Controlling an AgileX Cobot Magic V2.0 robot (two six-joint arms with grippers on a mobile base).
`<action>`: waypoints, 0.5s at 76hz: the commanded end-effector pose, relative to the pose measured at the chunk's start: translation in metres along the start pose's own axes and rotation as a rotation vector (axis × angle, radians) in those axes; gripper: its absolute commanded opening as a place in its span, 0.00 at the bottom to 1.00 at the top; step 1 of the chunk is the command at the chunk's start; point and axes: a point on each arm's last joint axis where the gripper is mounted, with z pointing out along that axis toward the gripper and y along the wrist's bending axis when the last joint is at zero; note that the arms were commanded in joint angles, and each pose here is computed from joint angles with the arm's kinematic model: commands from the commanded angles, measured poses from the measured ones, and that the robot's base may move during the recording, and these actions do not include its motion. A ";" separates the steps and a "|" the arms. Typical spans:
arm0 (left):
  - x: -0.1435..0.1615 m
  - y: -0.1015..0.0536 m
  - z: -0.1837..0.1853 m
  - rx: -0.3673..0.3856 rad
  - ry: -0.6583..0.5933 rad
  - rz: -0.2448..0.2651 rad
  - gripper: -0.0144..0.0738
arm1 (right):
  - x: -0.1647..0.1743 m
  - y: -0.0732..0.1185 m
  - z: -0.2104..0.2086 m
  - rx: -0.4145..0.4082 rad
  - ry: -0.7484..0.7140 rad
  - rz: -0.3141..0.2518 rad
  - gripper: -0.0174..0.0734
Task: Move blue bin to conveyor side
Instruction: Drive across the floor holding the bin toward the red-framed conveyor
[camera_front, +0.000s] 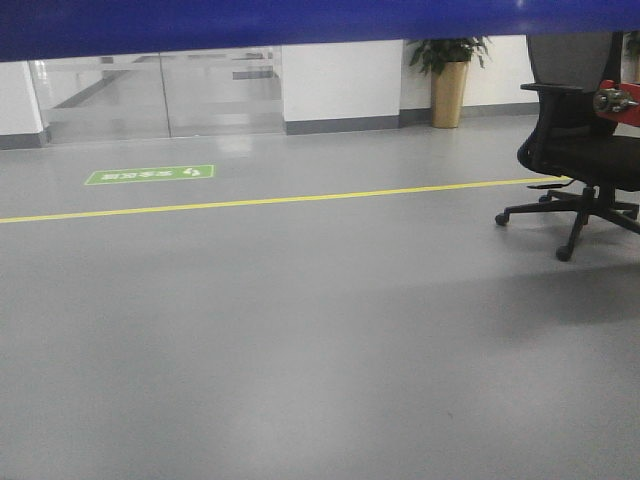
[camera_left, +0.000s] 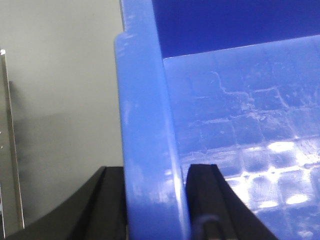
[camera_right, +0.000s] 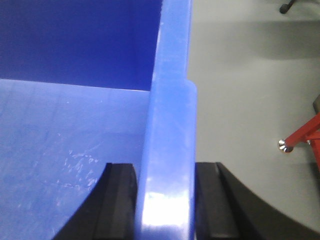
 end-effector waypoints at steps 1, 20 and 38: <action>-0.009 -0.006 -0.013 0.068 -0.127 0.007 0.14 | -0.035 0.007 -0.021 -0.082 -0.418 -0.006 0.10; -0.009 -0.006 -0.013 0.068 -0.127 0.007 0.14 | -0.035 0.007 -0.021 -0.082 -0.421 -0.006 0.10; -0.009 -0.006 -0.013 0.068 -0.127 0.007 0.14 | -0.035 0.007 -0.021 -0.082 -0.421 -0.006 0.10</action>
